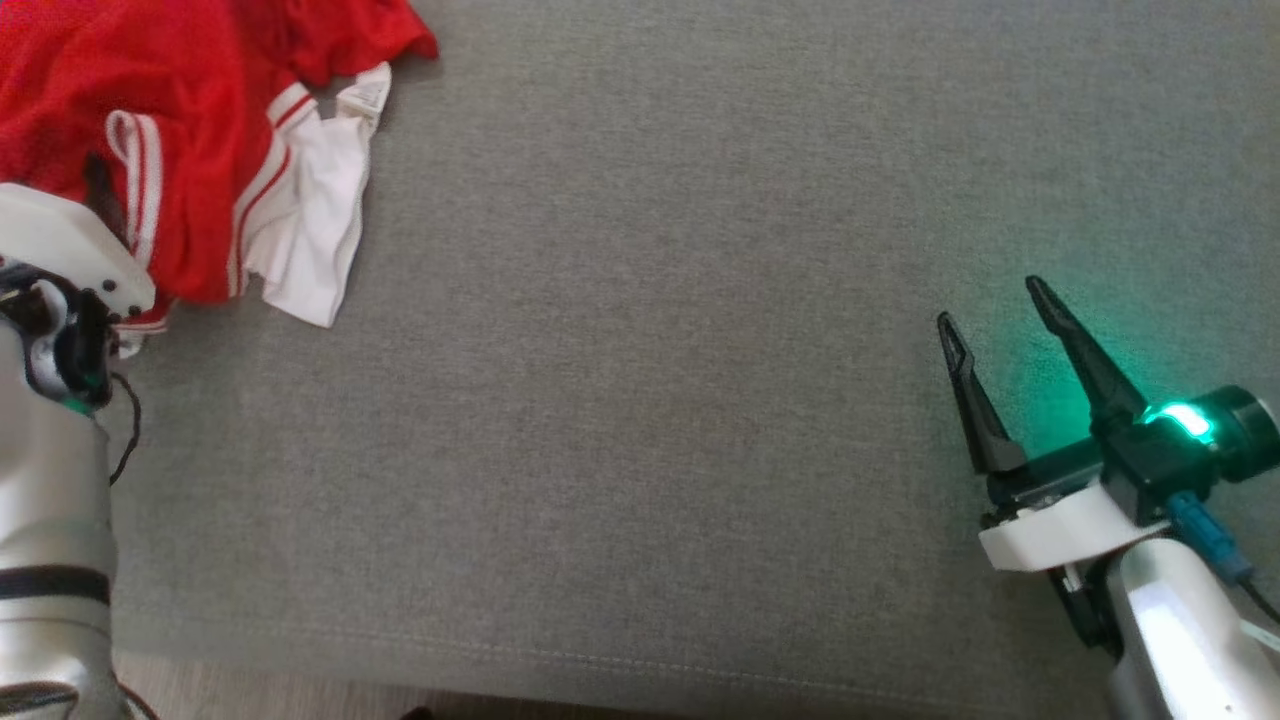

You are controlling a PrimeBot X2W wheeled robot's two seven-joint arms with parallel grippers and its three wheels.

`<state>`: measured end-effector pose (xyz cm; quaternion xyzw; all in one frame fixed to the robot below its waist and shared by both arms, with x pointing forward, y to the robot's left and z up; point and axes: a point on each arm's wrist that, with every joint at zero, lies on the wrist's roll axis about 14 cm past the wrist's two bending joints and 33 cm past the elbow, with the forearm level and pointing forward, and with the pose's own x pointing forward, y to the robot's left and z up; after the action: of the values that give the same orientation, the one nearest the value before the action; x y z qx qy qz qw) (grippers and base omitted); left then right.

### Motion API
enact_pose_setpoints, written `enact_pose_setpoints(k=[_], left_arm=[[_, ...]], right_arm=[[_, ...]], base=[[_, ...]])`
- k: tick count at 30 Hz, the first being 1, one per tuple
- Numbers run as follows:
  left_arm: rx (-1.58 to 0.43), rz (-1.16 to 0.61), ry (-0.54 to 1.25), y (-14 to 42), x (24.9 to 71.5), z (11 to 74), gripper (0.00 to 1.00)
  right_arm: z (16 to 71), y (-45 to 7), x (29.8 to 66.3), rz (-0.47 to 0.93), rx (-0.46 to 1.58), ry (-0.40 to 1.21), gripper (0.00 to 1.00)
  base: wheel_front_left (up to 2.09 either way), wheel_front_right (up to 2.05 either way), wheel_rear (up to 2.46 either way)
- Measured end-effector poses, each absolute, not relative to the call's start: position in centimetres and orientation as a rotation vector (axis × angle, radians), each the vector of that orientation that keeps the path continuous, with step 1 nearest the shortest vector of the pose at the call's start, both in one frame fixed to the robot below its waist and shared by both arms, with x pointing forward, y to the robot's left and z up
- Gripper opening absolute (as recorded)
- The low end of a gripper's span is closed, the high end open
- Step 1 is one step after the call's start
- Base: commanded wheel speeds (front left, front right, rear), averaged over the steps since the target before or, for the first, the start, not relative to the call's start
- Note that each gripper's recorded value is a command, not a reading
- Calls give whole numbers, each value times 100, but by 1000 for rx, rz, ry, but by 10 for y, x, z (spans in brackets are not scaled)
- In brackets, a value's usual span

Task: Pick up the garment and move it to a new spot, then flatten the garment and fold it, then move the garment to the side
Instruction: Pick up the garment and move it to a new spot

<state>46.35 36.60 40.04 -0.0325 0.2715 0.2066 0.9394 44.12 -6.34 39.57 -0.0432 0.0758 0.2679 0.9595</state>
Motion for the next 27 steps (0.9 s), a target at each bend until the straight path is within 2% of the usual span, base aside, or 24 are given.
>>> enact_pose_setpoints(k=[2,3,4,5,6,9,13,20,27], left_arm=[[-71,427,594,365,463,389,100],[-73,425,611,363,463,384,94],[-75,419,625,361,463,380,45],[-78,411,637,359,463,377,5],[-80,401,648,357,463,375,0],[-60,375,639,353,463,378,0],[-10,336,532,355,476,408,0],[99,260,277,356,506,506,0],[161,83,9,301,517,628,0]], right_arm=[[396,-68,443,533,-94,152,100],[395,-70,443,528,-95,154,100],[395,-72,443,524,-96,156,100],[395,-73,443,521,-97,155,100],[396,-74,442,518,-98,154,100],[403,-75,443,511,-100,138,100],[415,-71,441,502,-86,111,100],[432,-71,426,485,-69,92,100],[458,-65,405,468,-28,45,100]], base=[[0,0,0],[0,0,0],[0,0,0],[0,0,0],[0,0,0],[0,0,0],[0,0,0],[0,0,0],[0,0,0]])
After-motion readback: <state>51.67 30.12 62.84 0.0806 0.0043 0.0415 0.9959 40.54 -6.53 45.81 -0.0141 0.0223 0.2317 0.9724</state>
